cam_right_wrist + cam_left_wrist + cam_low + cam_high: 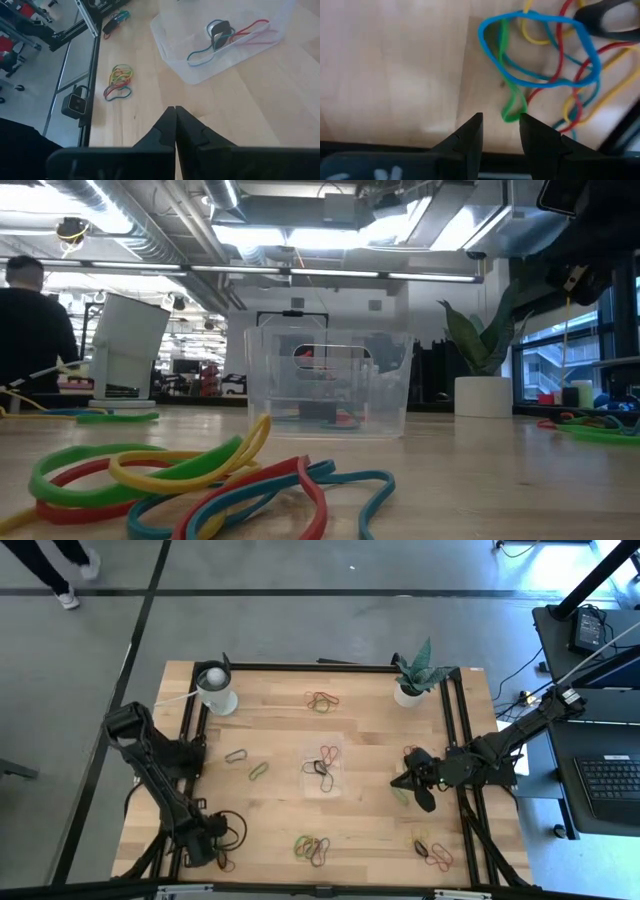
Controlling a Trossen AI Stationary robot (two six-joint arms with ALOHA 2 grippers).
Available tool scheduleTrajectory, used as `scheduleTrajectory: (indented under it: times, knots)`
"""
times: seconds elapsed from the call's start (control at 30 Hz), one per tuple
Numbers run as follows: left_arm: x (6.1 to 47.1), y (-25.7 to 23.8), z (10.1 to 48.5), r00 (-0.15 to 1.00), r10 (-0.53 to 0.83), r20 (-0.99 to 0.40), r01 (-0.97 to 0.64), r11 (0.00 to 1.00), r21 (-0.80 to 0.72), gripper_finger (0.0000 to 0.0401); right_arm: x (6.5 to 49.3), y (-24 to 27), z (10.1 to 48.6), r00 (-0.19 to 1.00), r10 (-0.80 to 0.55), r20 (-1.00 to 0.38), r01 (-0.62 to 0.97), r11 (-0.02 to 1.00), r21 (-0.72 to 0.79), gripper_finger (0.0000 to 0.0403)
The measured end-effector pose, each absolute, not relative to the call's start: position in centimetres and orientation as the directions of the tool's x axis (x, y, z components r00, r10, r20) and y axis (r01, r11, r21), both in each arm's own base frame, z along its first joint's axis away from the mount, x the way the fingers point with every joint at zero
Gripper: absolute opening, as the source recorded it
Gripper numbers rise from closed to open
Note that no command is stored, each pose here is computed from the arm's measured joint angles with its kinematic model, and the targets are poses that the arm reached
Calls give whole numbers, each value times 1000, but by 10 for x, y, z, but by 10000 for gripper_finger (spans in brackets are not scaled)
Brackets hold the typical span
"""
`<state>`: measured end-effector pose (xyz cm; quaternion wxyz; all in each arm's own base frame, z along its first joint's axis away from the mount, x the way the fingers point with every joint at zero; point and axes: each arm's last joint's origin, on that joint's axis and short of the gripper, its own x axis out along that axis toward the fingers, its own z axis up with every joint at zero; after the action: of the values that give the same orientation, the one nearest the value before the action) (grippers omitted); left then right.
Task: Pick and place rubber bands into bin
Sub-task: Put the green rubber band into the transparent bin
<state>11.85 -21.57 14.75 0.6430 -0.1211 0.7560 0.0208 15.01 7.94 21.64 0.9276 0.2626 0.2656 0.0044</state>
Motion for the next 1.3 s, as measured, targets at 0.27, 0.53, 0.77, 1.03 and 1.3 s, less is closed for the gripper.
scheduleTrajectory:
  times: [0.27, 0.53, 0.77, 1.03, 1.3]
  knots:
    - [120, -221, 126, -197, -85, -977, -188, 981, -48, 123, 150, 79, 216, 859, 147, -491, 131, 863, 488, 2]
    - [120, -221, 126, -202, -82, -976, -170, 984, -48, 67, 150, 79, 215, 854, 144, -500, 132, 869, 477, 2]
    - [126, -230, 136, -188, -81, -979, -167, 985, -50, 4, 149, 79, 215, 849, 141, -509, 123, 884, 451, 5]
    - [137, -247, 180, -140, -116, -983, -270, 960, -75, 2, 149, 79, 215, 849, 141, -508, 95, 907, 411, 7]
    - [151, -252, 239, -7, -50, -999, -364, 930, -44, 3, 149, 79, 215, 850, 141, -508, 81, 917, 390, 8]
